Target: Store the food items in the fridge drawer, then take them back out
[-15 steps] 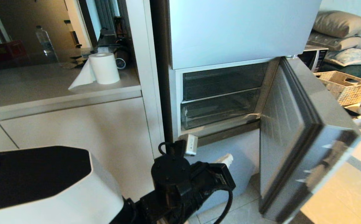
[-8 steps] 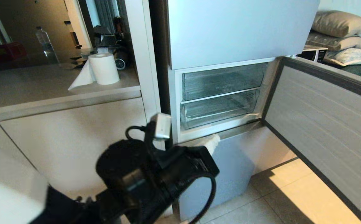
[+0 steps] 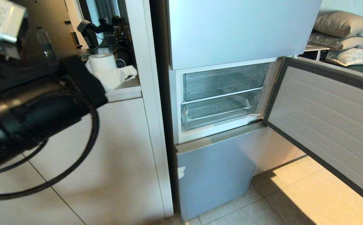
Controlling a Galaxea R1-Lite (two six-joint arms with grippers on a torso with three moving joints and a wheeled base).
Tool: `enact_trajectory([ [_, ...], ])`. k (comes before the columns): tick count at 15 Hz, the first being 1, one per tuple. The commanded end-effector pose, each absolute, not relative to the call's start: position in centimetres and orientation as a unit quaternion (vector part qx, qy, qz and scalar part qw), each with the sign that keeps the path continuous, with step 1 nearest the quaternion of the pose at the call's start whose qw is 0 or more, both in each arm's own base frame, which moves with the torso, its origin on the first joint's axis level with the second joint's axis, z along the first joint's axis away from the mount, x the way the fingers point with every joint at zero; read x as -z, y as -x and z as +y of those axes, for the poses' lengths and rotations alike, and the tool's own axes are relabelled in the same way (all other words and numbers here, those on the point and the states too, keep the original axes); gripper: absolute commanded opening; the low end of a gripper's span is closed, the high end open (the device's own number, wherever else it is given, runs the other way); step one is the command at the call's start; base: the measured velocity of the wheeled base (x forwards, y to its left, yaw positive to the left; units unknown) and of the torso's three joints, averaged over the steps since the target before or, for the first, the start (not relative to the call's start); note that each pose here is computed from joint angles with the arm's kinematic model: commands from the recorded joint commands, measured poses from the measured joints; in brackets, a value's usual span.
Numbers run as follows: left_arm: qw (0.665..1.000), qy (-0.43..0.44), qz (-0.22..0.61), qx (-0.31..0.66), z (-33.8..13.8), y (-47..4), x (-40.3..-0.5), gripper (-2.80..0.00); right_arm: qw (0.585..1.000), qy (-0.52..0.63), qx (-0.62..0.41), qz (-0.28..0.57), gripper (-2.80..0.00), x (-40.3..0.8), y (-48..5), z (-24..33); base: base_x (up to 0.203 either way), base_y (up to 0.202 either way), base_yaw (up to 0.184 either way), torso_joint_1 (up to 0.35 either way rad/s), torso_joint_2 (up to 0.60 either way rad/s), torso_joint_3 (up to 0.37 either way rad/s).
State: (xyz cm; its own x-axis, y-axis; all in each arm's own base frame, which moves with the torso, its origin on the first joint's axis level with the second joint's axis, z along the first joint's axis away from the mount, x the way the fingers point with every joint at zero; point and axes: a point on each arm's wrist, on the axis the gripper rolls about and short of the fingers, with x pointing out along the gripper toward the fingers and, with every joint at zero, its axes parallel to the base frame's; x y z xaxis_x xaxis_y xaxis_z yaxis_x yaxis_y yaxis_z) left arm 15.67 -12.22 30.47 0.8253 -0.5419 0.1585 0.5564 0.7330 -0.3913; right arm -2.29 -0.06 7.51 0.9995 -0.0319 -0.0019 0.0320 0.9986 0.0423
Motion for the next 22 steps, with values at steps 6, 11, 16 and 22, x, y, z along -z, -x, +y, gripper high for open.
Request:
enact_trajectory([
  [6,0.995,0.024,0.062,0.070,-5.1,-11.0,-23.1,-2.80,1.000,-0.021,0.015,0.001,-2.80,-7.5,2.3,-0.1,0.000,0.000,0.000,0.000,0.00,0.000],
  [11,0.982,0.034,-0.029,-0.184,0.8,-5.6,-22.6,-2.80,1.000,-0.016,0.015,0.001,-2.80,-7.5,2.3,-0.1,0.000,0.000,0.000,0.000,0.00,0.000],
  [16,0.994,-0.015,-0.058,-0.091,0.3,-0.5,-17.1,-2.80,0.999,-0.032,0.022,-0.019,-2.80,-9.0,2.7,-0.1,0.000,0.000,0.000,0.000,0.00,0.000],
  [22,0.986,-0.013,0.081,0.145,-0.7,1.6,-8.9,-2.80,0.992,-0.089,0.008,0.088,-2.80,-15.8,-0.4,0.0,0.000,0.000,0.000,0.000,0.00,0.000],
])
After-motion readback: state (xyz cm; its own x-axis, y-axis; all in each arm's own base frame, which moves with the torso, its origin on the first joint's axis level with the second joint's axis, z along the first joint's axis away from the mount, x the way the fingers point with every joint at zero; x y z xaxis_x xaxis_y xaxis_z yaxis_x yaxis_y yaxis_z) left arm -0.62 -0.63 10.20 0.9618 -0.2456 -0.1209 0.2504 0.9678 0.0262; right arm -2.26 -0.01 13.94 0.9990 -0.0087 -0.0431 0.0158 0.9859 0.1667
